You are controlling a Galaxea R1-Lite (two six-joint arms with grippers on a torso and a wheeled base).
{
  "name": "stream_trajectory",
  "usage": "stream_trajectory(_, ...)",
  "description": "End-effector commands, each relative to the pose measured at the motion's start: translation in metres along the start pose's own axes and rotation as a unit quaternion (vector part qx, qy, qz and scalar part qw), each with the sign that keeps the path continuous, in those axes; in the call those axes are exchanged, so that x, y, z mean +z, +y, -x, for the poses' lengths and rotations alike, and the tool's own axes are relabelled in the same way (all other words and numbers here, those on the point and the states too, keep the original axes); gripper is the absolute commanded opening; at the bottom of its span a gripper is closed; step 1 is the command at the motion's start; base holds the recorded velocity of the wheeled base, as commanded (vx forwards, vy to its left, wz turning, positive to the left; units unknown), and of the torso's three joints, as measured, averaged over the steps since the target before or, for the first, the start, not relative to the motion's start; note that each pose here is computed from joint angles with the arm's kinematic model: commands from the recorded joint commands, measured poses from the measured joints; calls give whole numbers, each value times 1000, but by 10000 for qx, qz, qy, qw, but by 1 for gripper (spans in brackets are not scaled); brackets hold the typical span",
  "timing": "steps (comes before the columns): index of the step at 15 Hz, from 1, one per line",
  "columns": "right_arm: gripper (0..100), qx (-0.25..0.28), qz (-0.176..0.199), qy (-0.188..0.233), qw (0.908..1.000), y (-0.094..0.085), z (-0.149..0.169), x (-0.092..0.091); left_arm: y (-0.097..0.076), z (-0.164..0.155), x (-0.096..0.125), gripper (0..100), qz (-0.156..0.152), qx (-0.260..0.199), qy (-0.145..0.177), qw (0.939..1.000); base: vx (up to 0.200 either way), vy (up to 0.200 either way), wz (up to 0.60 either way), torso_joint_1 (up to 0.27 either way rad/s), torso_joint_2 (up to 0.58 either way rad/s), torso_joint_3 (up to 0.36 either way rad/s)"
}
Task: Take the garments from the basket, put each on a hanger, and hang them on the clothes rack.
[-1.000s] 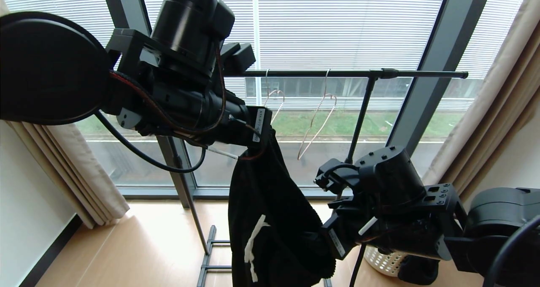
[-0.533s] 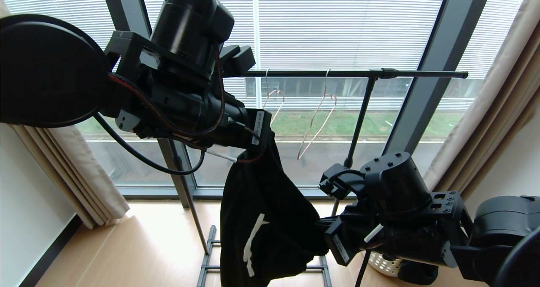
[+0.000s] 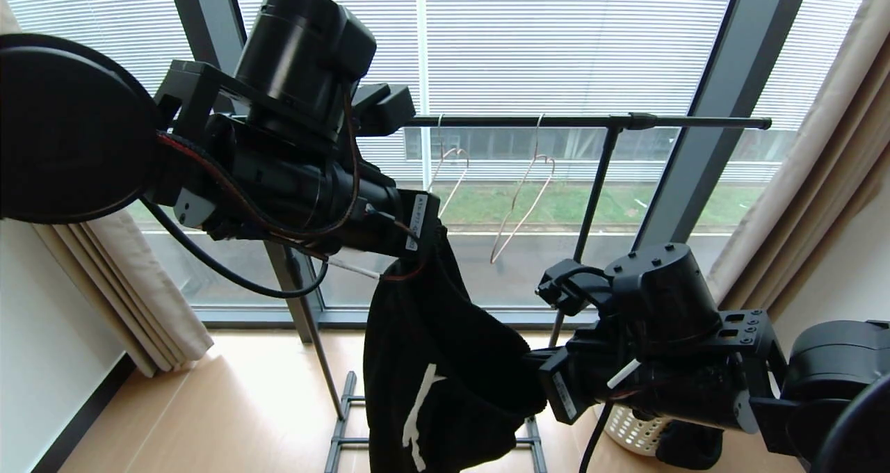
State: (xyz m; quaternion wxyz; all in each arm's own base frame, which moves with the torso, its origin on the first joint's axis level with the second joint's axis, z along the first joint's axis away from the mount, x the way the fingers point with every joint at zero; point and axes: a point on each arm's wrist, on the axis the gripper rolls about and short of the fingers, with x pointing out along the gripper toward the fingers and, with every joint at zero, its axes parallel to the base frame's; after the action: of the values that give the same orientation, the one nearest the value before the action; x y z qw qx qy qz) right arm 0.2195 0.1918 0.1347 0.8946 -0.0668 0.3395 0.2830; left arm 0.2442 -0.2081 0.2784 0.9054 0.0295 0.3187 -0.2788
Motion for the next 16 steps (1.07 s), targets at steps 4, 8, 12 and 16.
stream_trajectory(4, 0, -260, -603, -505, 9966, -21, 13, 23, 9, 5, -29, 0, -332, 94, 437, 9984, 0, 0, 0, 0, 0, 0)
stream_trajectory(8, 0, -313, -865, -922, 9915, -27, 31, 39, 15, 9, -59, 100, -526, 115, 713, 9960, 0, 0, 0, 0, 0, 0)
stream_trajectory(12, 0, -472, -1053, -1210, 9859, -40, 55, 39, 21, 24, -92, 100, -729, -374, 768, 9937, 0, 0, 0, 0, 0, 0)
stream_trajectory(16, 0, -900, -1218, -1115, 9822, -63, 75, 12, 38, 13, -101, 100, -693, -326, 374, 9964, 0, 0, 0, 0, 0, 0)
